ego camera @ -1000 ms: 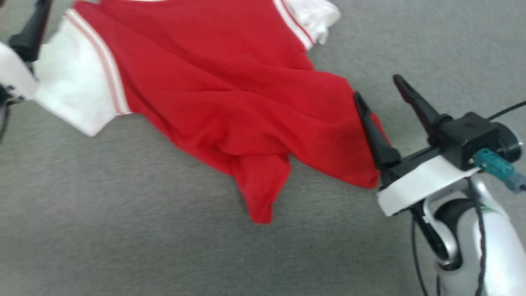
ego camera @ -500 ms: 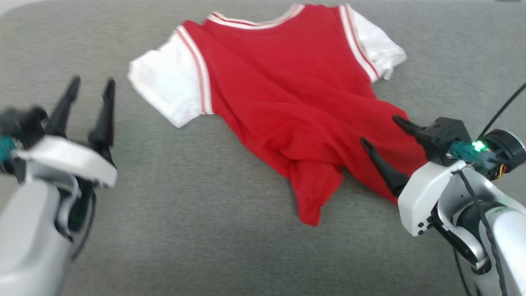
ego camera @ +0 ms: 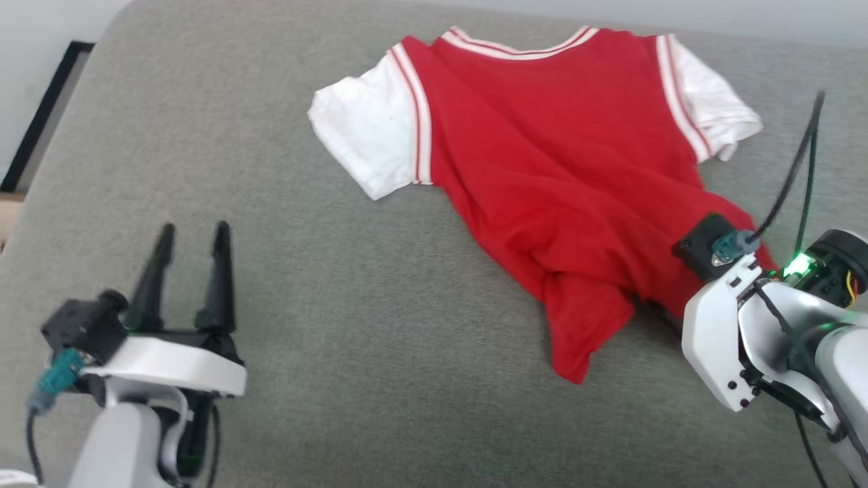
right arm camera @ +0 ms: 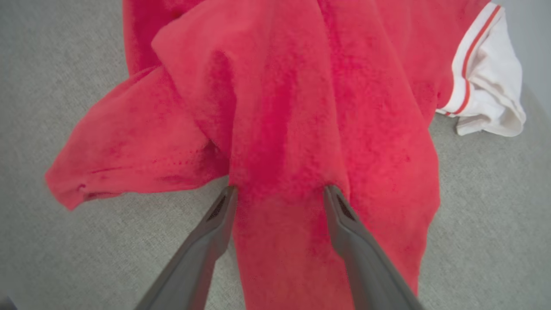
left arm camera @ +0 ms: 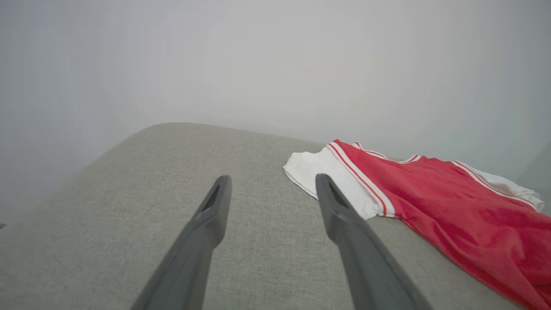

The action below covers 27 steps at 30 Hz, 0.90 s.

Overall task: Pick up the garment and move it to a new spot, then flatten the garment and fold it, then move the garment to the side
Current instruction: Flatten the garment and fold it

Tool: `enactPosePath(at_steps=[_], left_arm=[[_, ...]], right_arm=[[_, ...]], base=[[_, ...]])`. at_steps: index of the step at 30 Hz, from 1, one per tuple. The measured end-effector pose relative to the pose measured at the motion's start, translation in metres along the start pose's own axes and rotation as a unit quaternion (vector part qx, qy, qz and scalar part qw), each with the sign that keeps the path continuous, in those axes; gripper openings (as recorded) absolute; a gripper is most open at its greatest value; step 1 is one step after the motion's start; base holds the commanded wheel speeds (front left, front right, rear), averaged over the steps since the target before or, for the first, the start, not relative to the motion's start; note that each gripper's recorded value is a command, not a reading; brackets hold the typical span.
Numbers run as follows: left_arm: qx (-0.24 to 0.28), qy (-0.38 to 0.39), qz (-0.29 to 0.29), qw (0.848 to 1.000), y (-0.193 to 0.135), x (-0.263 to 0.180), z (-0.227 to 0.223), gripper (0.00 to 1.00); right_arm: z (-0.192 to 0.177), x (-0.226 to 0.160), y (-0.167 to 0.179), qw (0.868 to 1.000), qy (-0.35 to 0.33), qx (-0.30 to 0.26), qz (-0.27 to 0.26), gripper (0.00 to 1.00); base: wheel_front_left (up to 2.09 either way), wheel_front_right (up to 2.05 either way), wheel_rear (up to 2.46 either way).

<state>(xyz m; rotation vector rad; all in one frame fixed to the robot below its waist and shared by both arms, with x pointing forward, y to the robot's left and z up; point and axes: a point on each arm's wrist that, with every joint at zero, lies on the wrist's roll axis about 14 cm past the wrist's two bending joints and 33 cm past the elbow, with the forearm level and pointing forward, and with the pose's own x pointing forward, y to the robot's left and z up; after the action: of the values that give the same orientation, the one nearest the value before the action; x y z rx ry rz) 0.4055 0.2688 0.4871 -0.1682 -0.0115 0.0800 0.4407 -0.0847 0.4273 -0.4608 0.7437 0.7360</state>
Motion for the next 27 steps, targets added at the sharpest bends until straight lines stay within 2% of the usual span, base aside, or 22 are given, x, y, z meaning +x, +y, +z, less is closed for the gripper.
enactPosePath(at_steps=[7, 13, 14, 15, 16, 23, 27], left_arm=[[-0.036, 0.01, 0.004, 0.999, -0.009, -0.006, -0.013, 1.0], [-0.039, 0.017, 0.014, 0.999, -0.001, -0.006, -0.016, 1.0], [-0.039, 0.018, 0.016, 0.999, 0.0, -0.006, -0.017, 1.0], [-0.039, 0.019, 0.018, 0.999, 0.002, -0.007, -0.017, 1.0], [-0.039, 0.019, 0.02, 0.999, 0.003, -0.007, -0.017, 1.0], [-0.045, 0.009, 0.019, 0.999, 0.002, -0.007, -0.011, 1.0], [-0.051, 0.007, 0.016, 0.999, -0.002, -0.008, -0.011, 1.0]], right_arm=[[-0.018, 0.034, 0.014, 0.997, 0.057, -0.018, 0.038, 1.0], [-0.017, 0.064, 0.026, 0.995, 0.061, -0.031, 0.067, 1.0], [-0.017, 0.067, 0.029, 0.995, 0.063, -0.037, 0.071, 0.49], [-0.016, 0.069, 0.03, 0.995, 0.062, -0.039, 0.073, 0.28], [-0.015, 0.071, 0.031, 0.995, 0.059, -0.037, 0.075, 0.0], [-0.005, 0.067, 0.049, 0.994, 0.038, -0.016, 0.101, 0.0], [0.002, 0.053, 0.108, 0.983, 0.022, -0.004, 0.18, 0.0]], base=[[0.0, 0.0, 0.0], [0.0, 0.0, 0.0], [0.0, 0.0, 0.0], [0.0, 0.0, 0.0], [0.0, 0.0, 0.0], [0.0, 0.0, 0.0], [0.0, 0.0, 0.0]])
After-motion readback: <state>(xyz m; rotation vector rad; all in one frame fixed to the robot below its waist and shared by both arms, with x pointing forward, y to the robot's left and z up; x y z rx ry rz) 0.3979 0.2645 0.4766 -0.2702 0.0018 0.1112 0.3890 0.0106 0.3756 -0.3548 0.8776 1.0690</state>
